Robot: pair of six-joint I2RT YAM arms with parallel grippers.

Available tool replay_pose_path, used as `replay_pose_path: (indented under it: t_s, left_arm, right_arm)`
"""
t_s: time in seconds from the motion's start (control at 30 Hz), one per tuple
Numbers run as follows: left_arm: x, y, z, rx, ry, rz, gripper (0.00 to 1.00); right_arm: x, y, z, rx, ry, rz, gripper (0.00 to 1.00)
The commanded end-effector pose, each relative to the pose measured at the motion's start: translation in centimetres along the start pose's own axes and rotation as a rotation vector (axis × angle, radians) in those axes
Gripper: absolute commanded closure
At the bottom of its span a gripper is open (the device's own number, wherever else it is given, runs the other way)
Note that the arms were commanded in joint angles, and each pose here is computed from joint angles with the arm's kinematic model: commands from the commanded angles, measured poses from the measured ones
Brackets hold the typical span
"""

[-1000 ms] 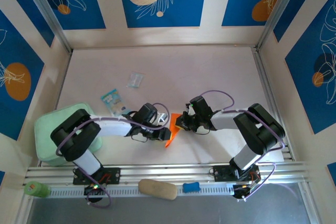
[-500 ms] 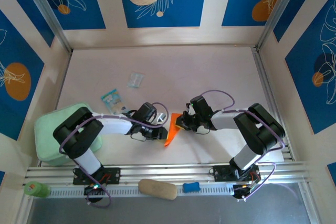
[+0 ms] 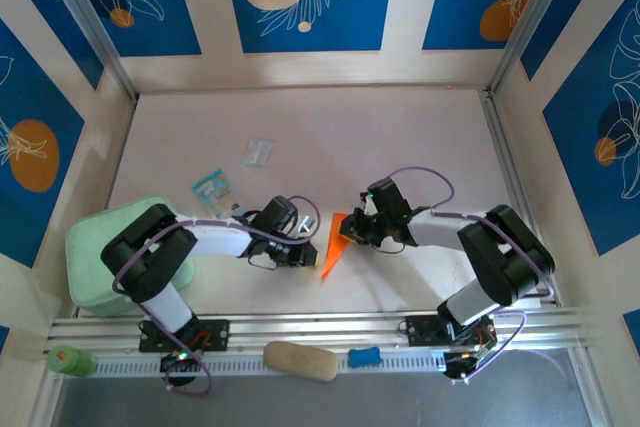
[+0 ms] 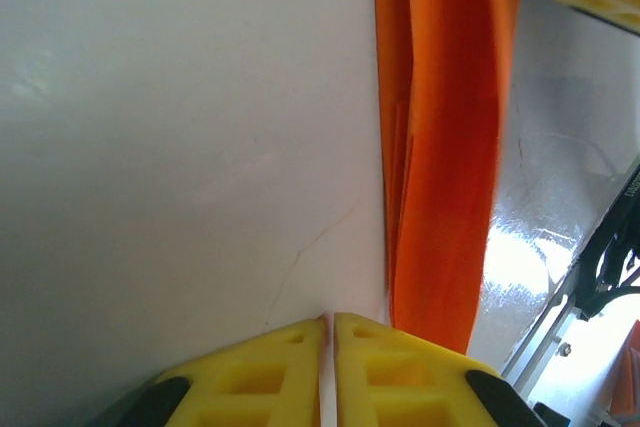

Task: Fold a paper plane with a square sheet of paper (pick it up from the middle)
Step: Perform the fifth fold on the wing at the bottom-center of the table.

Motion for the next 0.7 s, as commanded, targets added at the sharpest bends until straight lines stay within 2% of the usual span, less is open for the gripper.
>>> replay_pose_path:
  t_s: [0.0,0.27,0.67]
  left_arm:
    - [0.3,1.2,1.7,-0.039,-0.014,0.033,0.90]
    - [0.2,1.1,1.7,-0.038,-0.014,0.035,0.91]
    - [0.3,1.3,1.7,-0.041,-0.014,0.033,0.93]
  right_arm:
    - [0.1,0.5,-0.6,-0.015,-0.001,-0.027,0.85]
    - [0.8,-0.4,0.4,-0.001,0.039,-0.010,0.84]
    - [-0.3,-1.7,-0.1,0.048,0.012,0.014,0.84]
Point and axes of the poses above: each hand's point on the last joint's axis, 136 mm out from that joint toward the fingers, its own z axis out along the fingers, its own y axis along the line the jaws close on, x = y × z, the point moved 6 cm from there along -z, back along the fingers, and after that the axes turned 4 degrees about -z, right-handed, at the moved point
